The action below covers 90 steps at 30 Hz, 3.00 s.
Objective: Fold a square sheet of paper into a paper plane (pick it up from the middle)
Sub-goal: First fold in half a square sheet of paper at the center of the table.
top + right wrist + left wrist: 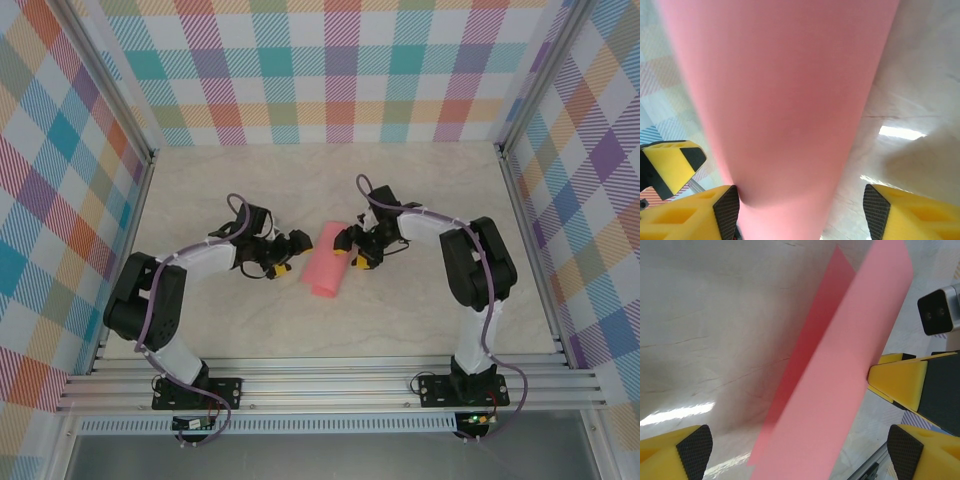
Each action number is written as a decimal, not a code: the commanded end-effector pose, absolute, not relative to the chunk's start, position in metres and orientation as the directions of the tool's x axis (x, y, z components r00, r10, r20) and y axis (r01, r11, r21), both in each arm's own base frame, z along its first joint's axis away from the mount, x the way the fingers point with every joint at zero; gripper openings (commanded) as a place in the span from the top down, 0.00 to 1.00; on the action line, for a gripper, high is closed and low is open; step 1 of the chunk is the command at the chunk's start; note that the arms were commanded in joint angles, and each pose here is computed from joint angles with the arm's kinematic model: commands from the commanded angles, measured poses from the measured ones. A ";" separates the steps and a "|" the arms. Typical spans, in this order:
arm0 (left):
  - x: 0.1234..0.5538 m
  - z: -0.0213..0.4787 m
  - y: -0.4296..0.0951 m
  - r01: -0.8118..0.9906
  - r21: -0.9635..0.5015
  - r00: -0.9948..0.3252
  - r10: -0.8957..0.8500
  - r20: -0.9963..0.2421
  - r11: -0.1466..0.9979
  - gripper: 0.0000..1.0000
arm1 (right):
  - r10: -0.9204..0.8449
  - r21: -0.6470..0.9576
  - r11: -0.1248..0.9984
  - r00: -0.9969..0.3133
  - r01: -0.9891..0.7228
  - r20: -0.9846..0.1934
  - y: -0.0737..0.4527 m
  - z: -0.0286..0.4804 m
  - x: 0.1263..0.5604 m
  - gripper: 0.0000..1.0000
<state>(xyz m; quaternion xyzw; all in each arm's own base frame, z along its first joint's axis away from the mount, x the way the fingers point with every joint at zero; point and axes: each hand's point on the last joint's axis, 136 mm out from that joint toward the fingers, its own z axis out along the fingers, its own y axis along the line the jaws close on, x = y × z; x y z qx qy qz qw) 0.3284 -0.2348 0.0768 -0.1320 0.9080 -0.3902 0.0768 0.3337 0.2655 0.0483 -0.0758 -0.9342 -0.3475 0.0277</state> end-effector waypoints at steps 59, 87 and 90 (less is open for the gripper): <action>0.336 0.076 -0.314 -0.145 -0.851 -0.981 -0.185 0.057 0.504 1.00 | 0.351 0.688 0.686 -0.936 0.239 -0.024 0.226 0.073 0.319 0.27; 0.328 0.069 -0.312 -0.165 -0.831 -0.980 -0.186 0.075 0.531 0.97 | 0.154 0.574 0.802 -0.986 0.163 0.065 0.246 0.030 0.330 0.41; 0.325 0.065 -0.304 -0.167 -0.800 -0.979 -0.196 0.063 0.577 0.78 | 0.165 0.534 0.828 -0.984 0.173 0.063 0.240 0.027 0.329 0.41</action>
